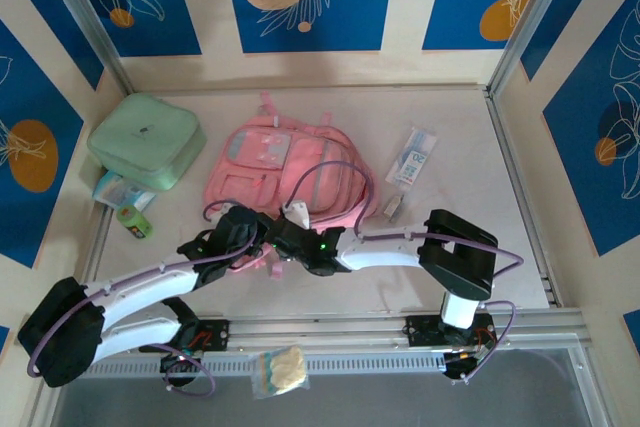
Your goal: Pack books, pencil case, and school supplies into a backpack
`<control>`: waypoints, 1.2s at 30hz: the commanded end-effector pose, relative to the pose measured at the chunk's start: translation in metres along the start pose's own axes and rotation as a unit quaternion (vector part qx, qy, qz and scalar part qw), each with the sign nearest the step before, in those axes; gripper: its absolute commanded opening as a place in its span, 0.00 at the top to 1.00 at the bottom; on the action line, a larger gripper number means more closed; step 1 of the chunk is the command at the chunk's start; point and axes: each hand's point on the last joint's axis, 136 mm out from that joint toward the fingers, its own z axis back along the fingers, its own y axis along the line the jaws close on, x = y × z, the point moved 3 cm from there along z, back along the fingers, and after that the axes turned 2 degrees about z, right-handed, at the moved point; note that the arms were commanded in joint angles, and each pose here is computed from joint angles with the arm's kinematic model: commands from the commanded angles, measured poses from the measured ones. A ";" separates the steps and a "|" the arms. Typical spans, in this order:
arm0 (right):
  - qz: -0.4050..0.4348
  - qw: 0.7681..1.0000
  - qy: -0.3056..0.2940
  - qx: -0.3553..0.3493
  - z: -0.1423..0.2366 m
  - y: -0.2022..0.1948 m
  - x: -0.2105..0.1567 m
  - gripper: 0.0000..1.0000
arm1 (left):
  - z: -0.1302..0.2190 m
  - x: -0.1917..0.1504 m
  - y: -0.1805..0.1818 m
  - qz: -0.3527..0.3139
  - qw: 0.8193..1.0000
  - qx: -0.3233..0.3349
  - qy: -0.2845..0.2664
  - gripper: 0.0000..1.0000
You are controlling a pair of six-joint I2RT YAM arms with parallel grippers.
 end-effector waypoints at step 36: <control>0.047 0.996 -0.062 0.053 -0.012 0.018 0.032 0.56 | 0.007 -0.006 -0.049 0.009 0.995 -0.082 0.048 1.00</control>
